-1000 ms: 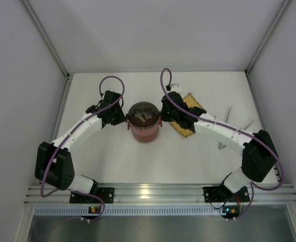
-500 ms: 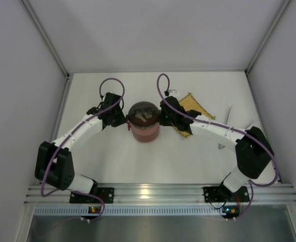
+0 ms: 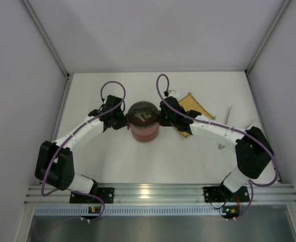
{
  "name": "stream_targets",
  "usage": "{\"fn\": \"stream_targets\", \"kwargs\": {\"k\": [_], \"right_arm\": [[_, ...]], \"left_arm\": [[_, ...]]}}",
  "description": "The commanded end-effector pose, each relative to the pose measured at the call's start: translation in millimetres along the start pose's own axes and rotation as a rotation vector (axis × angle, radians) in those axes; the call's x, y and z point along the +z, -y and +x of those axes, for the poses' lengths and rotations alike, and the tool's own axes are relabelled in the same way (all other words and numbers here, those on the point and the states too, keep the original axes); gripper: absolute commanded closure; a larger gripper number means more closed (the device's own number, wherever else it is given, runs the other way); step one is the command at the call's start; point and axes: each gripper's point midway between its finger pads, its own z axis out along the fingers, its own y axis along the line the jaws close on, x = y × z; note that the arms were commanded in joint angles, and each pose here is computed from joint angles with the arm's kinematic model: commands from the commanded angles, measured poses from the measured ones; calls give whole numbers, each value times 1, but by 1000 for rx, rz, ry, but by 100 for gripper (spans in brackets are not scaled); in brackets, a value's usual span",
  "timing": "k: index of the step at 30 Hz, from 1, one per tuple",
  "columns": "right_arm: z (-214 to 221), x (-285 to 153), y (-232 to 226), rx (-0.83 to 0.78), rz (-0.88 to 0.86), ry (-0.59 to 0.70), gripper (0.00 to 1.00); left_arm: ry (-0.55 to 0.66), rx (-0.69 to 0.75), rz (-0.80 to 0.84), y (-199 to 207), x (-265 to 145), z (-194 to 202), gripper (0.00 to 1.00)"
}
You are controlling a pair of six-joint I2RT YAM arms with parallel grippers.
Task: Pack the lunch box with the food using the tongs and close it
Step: Close the fastener on the packing box.
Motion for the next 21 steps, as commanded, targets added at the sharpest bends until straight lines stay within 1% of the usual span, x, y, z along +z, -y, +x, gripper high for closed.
{"fn": "stream_targets", "kwargs": {"k": [1, 4, 6, 10, 14, 21], "right_arm": [[17, -3, -41, -8, -134, -48, 100], [13, -9, -36, -12, -111, -40, 100], [11, -13, -32, -13, -97, -33, 100], [8, -21, -24, -17, -62, -21, 100], [5, -27, -20, -14, -54, -7, 100], [3, -31, -14, -19, -24, 3, 100]], "left_arm": [[37, -11, 166, 46, -9, -11, 89], [41, 7, 122, 39, -15, -15, 88], [52, 21, 105, 37, -21, -18, 86], [50, 28, 20, 21, -30, -19, 78], [71, 21, -30, 8, -37, -20, 70], [116, 14, -149, -18, -43, -25, 65]]}}
